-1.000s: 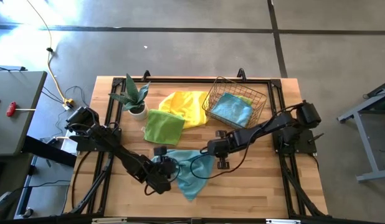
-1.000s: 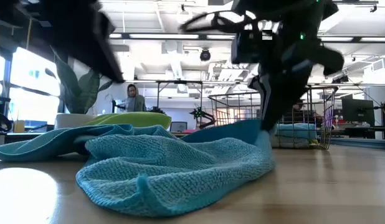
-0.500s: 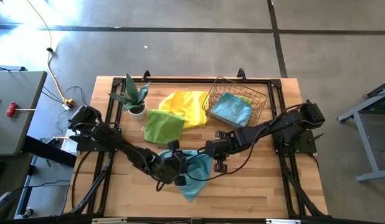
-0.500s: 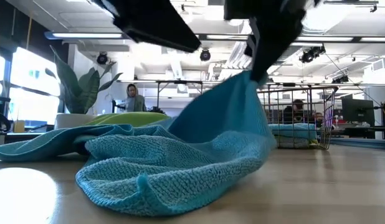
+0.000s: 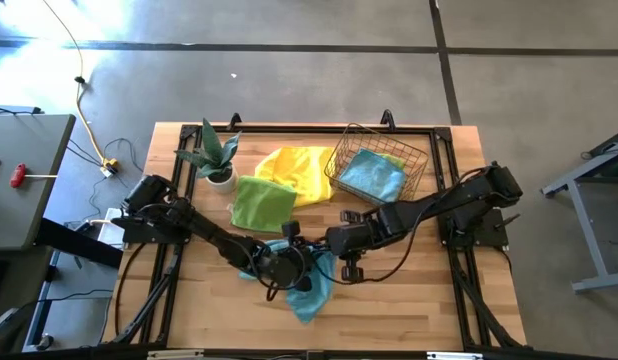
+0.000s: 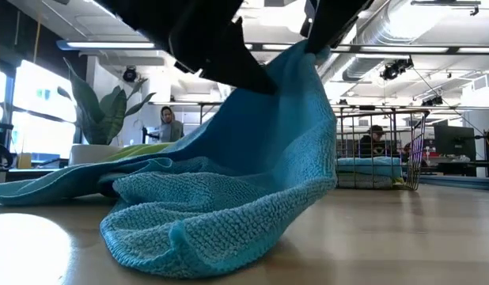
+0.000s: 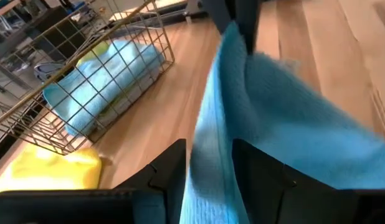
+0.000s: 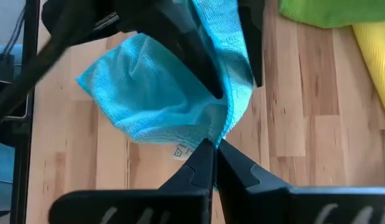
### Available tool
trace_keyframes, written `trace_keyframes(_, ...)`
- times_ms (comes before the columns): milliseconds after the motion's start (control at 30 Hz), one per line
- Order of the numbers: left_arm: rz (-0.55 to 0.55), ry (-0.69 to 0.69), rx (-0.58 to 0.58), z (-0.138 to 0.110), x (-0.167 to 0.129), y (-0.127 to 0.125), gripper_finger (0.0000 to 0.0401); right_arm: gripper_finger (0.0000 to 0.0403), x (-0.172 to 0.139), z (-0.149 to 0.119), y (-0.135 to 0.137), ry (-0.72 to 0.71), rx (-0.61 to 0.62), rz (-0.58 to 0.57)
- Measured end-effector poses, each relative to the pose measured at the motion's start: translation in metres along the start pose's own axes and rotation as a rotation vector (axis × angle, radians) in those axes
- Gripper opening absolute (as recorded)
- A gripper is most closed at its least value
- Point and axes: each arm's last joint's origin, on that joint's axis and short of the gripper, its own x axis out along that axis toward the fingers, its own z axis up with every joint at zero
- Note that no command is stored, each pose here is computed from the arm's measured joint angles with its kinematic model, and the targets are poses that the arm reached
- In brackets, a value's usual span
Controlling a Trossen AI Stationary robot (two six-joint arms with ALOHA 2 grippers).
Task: Fold microfiber towels
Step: Fold the blue microfiber towel
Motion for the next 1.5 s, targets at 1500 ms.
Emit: trace_keyframes(1500,-0.056,0.570,0.087,-0.082,-0.110,-0.042,0.0095,0.0000,-0.015,-0.009,0.007,0.028,-0.008,-0.019)
